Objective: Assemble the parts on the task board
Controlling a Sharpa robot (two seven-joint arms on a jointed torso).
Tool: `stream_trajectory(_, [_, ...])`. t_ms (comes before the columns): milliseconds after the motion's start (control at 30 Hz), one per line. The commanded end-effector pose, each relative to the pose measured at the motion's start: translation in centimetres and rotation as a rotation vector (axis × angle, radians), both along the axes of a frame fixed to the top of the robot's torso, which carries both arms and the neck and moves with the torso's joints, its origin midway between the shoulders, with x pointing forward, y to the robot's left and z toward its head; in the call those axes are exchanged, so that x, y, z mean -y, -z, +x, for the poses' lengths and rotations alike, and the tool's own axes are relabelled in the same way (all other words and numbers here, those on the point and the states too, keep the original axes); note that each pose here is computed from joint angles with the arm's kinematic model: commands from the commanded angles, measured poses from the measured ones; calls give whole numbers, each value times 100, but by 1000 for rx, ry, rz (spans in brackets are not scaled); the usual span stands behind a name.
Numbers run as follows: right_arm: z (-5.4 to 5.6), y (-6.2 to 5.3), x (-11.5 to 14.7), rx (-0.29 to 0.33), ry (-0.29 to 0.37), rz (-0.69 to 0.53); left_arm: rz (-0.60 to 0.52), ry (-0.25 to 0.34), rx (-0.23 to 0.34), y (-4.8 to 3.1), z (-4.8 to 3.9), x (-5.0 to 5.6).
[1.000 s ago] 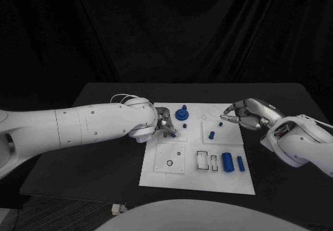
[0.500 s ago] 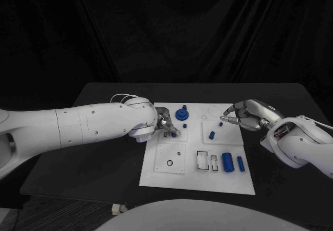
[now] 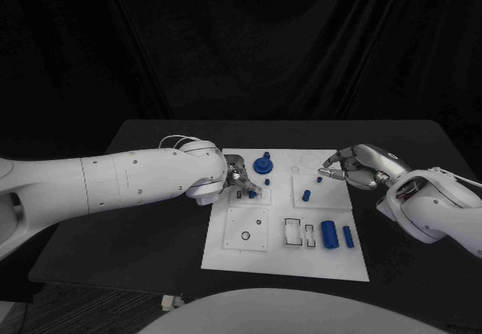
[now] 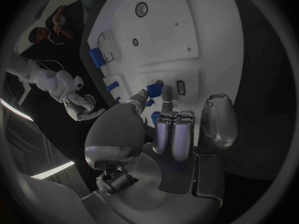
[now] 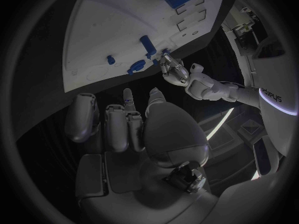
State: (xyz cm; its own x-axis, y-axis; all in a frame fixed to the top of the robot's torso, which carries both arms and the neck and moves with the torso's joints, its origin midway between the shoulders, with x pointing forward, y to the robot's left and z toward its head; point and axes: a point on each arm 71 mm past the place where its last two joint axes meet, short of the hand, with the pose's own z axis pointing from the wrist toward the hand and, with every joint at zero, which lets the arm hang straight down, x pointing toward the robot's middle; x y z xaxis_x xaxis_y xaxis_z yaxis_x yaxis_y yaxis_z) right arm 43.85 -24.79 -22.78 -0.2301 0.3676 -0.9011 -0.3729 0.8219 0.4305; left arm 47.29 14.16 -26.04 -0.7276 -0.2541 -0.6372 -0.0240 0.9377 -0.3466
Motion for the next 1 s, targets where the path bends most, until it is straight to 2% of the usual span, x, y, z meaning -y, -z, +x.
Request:
stream_trajectory(33, [-8,16,6,-9,5,-5,-5,1,-3,0,-1,11])
stream_trajectory(1000, [-6,40,-3,-16,2,-7,-56,23,24,-30,-21,16])
